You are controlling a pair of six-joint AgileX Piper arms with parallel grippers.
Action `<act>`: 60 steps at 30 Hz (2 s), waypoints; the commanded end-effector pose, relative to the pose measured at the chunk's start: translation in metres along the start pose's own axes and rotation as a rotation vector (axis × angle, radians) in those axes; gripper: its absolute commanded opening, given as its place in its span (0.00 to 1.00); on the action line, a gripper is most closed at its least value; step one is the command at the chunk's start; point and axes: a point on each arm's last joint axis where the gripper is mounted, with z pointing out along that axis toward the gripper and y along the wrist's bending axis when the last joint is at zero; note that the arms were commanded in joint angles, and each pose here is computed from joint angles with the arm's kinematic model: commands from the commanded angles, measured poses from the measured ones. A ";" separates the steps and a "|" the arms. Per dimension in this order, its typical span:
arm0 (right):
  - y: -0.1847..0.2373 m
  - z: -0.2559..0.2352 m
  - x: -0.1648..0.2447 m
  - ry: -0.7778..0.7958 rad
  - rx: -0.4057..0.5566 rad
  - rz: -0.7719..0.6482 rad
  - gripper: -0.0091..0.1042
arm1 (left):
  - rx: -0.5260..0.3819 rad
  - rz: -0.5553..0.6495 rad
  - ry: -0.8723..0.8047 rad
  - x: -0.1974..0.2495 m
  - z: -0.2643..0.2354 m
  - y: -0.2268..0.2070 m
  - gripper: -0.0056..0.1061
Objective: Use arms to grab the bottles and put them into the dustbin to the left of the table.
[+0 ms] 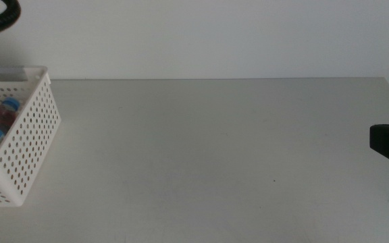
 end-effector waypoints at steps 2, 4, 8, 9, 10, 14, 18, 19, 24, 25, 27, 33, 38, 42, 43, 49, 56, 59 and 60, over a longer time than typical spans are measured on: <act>0.001 -0.007 -0.016 -0.108 -0.003 -0.038 0.62 | -0.008 -0.018 -0.110 -0.014 -0.007 0.001 0.78; -0.001 -0.007 -0.016 -0.113 0.014 -0.055 0.62 | -0.008 -0.018 -0.110 -0.014 -0.007 0.001 0.78; -0.005 -0.007 -0.017 -0.120 0.044 -0.045 0.62 | -0.007 -0.019 -0.098 -0.010 -0.004 0.000 0.78; -0.007 -0.006 -0.017 -0.119 0.059 -0.036 0.62 | -0.008 -0.020 -0.098 -0.007 -0.005 0.000 0.78; -0.009 -0.006 -0.017 -0.119 0.075 -0.023 0.62 | -0.010 -0.020 -0.108 -0.004 -0.006 -0.001 0.78; -0.019 0.001 -0.007 -0.142 0.124 0.058 0.62 | -0.025 -0.023 -0.167 0.017 -0.013 -0.004 0.78; -0.033 0.018 0.016 -0.163 0.180 0.201 0.62 | -0.039 -0.029 -0.188 0.047 -0.006 -0.007 0.78; -0.038 0.022 0.023 -0.172 0.205 0.227 0.62 | -0.043 -0.030 -0.195 0.056 -0.005 -0.008 0.78; -0.056 0.027 0.065 -0.232 0.320 0.266 0.62 | -0.054 -0.033 -0.222 0.096 -0.007 -0.014 0.78; -0.057 0.026 0.076 -0.223 0.336 0.273 0.62 | -0.055 -0.033 -0.220 0.106 -0.007 -0.015 0.78; -0.056 0.024 0.096 -0.208 0.354 0.275 0.62 | -0.055 -0.034 -0.214 0.124 -0.006 -0.018 0.78; -0.049 0.015 0.152 -0.228 0.359 0.273 0.62 | -0.055 -0.035 -0.209 0.176 -0.004 -0.026 0.78; -0.047 0.015 0.185 -0.256 0.356 0.268 0.62 | -0.054 -0.035 -0.200 0.212 0.003 -0.031 0.78; -0.047 0.018 0.203 -0.250 0.366 0.238 0.62 | -0.054 -0.036 -0.199 0.233 0.009 -0.034 0.78; -0.047 0.018 0.205 -0.238 0.370 0.232 0.62 | -0.054 -0.036 -0.198 0.238 0.011 -0.034 0.78; -0.047 0.017 0.205 -0.239 0.377 0.211 0.62 | -0.058 -0.037 -0.190 0.253 0.020 -0.036 0.78; -0.049 0.016 0.205 -0.224 0.398 0.150 0.62 | -0.064 -0.037 -0.213 0.251 0.020 -0.035 0.78; -0.050 0.016 0.206 -0.205 0.423 0.081 0.62 | -0.064 -0.037 -0.213 0.251 0.020 -0.035 0.78; -0.050 0.016 0.206 -0.201 0.430 0.061 0.62 | -0.064 -0.037 -0.213 0.251 0.020 -0.035 0.78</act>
